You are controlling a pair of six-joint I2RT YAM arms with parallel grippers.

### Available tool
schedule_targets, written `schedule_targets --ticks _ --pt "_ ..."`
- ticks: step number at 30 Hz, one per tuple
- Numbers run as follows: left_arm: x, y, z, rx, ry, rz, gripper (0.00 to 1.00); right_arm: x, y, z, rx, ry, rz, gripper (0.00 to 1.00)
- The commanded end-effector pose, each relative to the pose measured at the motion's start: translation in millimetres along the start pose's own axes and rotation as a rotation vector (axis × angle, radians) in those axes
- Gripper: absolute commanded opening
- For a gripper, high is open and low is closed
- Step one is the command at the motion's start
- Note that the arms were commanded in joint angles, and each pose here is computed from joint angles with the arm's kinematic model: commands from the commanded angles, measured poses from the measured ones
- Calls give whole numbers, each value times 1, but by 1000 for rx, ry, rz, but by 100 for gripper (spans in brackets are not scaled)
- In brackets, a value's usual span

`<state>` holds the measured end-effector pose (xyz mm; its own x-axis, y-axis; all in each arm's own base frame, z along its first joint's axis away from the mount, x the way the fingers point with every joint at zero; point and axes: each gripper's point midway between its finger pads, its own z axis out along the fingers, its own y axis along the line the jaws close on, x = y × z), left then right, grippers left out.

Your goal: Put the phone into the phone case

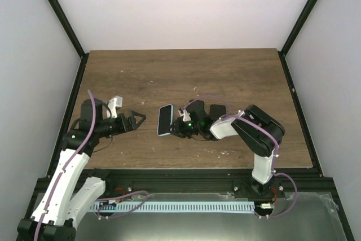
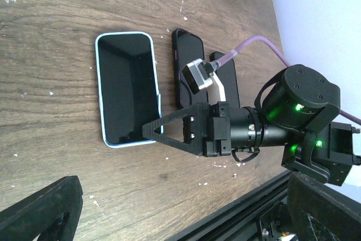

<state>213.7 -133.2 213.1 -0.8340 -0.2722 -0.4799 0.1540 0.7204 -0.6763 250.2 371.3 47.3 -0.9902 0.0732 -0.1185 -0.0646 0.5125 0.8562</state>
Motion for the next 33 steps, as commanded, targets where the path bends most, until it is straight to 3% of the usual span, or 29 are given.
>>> schedule_targets --ticks 1,8,13,15,21,26,33 --pt "0 -1 -5 -3 -14 18 100 -25 28 0 -66 -63 -51 13" --pt "-2 -2 -8 -9 -31 16 100 -23 23 -7 -24 -71 -40 35" --pt "-7 -5 -12 -6 -52 16 100 -23 21 -19 28 -97 -47 65" --pt "-8 -6 -12 -10 -59 13 100 -24 22 -25 48 -106 -56 72" --pt "-14 -6 -13 -15 -83 -12 100 -21 28 -45 71 -141 -95 82" --pt "-23 -13 -20 -11 -117 -5 100 -22 37 -68 112 -187 -152 98" --pt "-34 -18 -33 -30 -180 24 100 -30 54 -117 182 -319 -235 100"
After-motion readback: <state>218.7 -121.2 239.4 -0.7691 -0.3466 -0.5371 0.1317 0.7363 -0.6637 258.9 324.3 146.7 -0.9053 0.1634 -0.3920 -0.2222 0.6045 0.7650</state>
